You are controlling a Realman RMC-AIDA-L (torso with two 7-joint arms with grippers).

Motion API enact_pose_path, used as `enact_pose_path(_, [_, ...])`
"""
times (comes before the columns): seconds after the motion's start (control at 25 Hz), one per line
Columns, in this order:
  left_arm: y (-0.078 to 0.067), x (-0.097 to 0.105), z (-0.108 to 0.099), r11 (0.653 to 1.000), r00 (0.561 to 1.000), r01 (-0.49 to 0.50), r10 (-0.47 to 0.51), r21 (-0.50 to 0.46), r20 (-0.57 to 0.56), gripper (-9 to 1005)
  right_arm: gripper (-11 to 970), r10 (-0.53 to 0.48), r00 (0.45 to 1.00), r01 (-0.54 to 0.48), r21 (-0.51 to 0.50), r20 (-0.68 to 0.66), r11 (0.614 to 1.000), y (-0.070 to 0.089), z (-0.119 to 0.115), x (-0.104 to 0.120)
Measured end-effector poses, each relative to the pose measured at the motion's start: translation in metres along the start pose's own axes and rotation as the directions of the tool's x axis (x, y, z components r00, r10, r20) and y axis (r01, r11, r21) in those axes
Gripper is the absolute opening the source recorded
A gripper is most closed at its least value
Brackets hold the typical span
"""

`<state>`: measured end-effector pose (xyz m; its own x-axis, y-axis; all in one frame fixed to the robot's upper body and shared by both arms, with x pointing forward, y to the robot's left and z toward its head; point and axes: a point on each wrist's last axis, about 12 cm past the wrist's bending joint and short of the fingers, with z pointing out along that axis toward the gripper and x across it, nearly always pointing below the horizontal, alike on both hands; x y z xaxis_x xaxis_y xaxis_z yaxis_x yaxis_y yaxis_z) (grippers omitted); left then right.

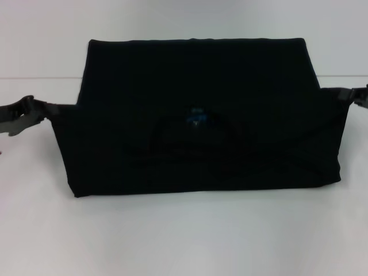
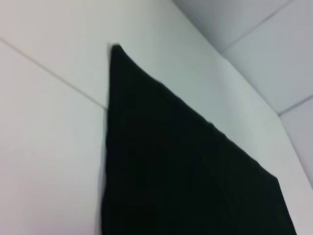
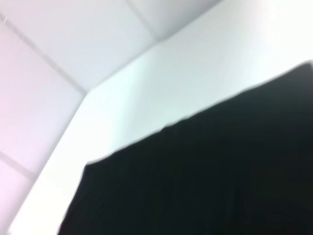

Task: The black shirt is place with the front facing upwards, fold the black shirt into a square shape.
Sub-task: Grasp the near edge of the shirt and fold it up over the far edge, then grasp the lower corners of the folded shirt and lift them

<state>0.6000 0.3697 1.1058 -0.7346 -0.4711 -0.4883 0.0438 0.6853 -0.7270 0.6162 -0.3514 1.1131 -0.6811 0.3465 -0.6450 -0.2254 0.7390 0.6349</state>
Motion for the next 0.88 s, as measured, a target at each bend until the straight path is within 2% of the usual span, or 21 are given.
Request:
enact_pose_path(0.4, [-0.015,0.001,0.033,0.997,0.992,-0.078,0.080,-0.019,0.098,37,22,-0.111,0.991,0.106,0.066,0.075,0.992,0.007,0.028,0.007])
enact_pose_path(0.72, [-0.021,0.011,0.059,0.990,0.985,-0.099,0.112,-0.102,0.133,38,22,-0.181,0.981,0.170,0.140,0.064,0.975,0.005,0.043,0.020])
enact_pose_path(0.88, [-0.027,0.016,0.067,0.988,0.977,-0.126,0.139,-0.086,0.162,45,143,-0.187,0.978,0.172,0.148,0.089,0.974,0.004,0.042,0.021])
